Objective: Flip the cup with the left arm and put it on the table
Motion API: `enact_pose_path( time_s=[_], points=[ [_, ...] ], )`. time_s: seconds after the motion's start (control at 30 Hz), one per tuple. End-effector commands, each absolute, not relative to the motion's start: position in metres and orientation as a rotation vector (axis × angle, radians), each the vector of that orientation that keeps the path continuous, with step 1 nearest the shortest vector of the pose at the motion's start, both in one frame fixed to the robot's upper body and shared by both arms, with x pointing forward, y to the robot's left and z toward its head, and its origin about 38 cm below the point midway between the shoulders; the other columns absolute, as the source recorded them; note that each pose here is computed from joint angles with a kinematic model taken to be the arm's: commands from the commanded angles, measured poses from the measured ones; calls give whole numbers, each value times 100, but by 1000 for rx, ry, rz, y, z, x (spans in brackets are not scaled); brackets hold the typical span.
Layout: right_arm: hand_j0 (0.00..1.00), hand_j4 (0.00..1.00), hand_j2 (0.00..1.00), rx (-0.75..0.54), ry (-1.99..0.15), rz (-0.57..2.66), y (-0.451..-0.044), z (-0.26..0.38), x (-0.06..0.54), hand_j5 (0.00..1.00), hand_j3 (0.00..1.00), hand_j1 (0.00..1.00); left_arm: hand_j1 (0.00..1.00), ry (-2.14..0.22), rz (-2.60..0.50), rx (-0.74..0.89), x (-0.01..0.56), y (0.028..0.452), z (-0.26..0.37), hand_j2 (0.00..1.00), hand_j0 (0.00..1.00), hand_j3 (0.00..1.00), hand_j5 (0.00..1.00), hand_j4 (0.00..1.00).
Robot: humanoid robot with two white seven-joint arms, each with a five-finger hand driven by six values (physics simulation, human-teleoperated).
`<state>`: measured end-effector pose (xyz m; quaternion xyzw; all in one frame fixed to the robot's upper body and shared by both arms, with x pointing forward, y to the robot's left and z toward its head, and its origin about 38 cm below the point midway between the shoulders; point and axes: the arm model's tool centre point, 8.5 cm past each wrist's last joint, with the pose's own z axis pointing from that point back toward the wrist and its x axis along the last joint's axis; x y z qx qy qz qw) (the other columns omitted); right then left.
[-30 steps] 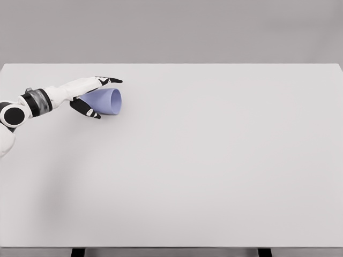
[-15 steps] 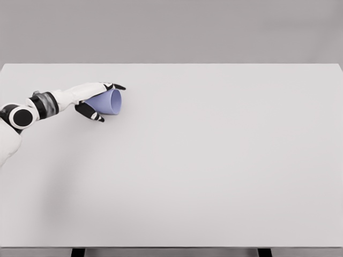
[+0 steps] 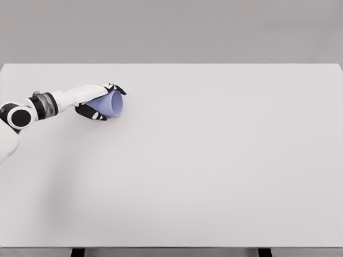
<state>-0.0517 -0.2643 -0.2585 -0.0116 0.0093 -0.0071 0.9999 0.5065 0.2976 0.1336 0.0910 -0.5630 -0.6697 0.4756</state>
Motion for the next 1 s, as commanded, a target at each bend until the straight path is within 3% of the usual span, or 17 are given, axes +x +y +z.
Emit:
enact_pose_path(
  time_s=[0.0, 0.23, 0.97],
  points=[
    [100, 100, 100, -23, 19, -14, -264, -258, -52, 100, 100, 100, 53, -1394, -1627, 236, 507, 300, 137, 53, 53, 53, 53, 53],
    [100, 100, 100, -23, 19, -14, -264, -258, -52, 100, 100, 100, 58, -1485, -1566, 191, 506, 305, 152, 58, 58, 58, 58, 58],
    [100, 100, 100, -23, 19, -14, -264, -258, -52, 100, 100, 100, 61, -1667, -1285, 2, 502, 300, 161, 61, 61, 61, 61, 61]
  ],
)
